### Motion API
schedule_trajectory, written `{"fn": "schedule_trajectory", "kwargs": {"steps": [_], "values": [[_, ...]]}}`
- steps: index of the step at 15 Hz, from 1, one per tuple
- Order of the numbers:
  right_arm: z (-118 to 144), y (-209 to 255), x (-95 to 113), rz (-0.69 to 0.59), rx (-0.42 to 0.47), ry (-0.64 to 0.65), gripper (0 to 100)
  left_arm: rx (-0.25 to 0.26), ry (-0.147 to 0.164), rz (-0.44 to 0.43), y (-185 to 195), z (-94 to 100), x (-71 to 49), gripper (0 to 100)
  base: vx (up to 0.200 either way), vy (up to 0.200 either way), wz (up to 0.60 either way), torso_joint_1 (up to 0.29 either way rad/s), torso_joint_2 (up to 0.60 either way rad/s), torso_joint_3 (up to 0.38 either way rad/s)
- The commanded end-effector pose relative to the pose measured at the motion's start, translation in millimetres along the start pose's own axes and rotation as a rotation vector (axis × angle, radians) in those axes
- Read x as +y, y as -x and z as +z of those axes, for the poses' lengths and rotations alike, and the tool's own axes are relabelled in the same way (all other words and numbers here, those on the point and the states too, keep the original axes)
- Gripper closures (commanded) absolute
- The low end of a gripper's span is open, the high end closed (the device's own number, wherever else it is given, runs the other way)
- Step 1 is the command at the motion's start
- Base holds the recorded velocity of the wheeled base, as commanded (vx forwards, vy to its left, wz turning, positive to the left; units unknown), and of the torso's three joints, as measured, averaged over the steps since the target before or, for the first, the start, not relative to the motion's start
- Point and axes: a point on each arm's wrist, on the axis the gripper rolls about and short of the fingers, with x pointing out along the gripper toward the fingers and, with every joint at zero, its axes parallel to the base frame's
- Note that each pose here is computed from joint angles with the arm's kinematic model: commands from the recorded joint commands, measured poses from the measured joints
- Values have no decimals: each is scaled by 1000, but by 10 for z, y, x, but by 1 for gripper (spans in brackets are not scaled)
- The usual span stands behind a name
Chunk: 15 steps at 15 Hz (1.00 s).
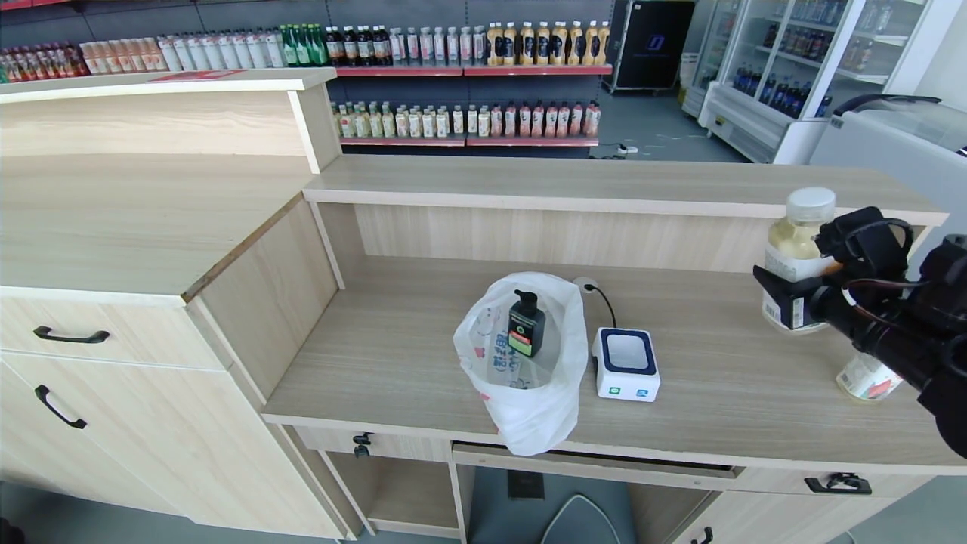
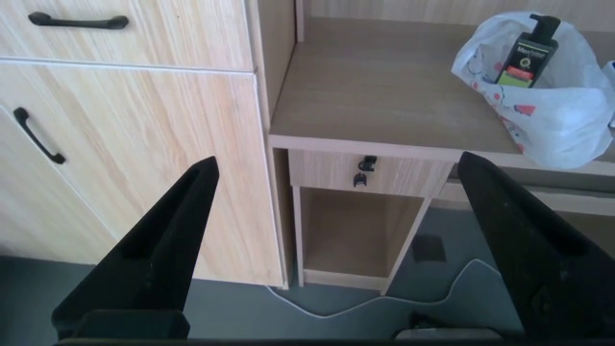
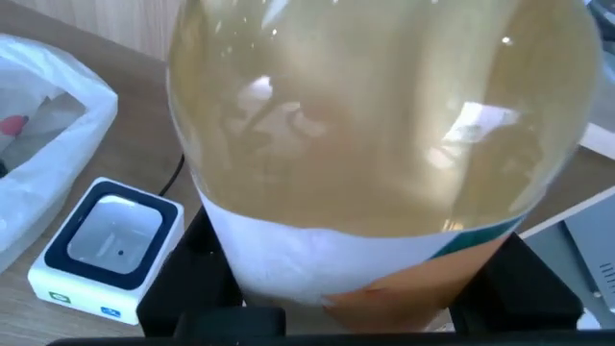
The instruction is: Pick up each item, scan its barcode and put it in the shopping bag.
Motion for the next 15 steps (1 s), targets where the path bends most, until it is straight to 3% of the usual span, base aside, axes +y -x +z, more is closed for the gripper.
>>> {"fn": "schedule_trajectory", "kwargs": {"steps": [1,4,9,12,15], "values": [[209,185,-83,-36,-65,15,100,-1,0,0,0,0,0,0,0,0,0,0,0,0],[243,232,-68,-31,-80,58,100,-1,0,0,0,0,0,0,0,0,200,2,-1,1],[361,102,554,172,-173,68,100,-1,0,0,0,0,0,0,0,0,600,-2,2,1],[59,-93,1007,413,-150,18,100,-1,0,0,0,0,0,0,0,0,0,0,0,0],[-283,-240,1241,557,-90,-50,100,-1,0,0,0,0,0,0,0,0,0,0,0,0]]}}
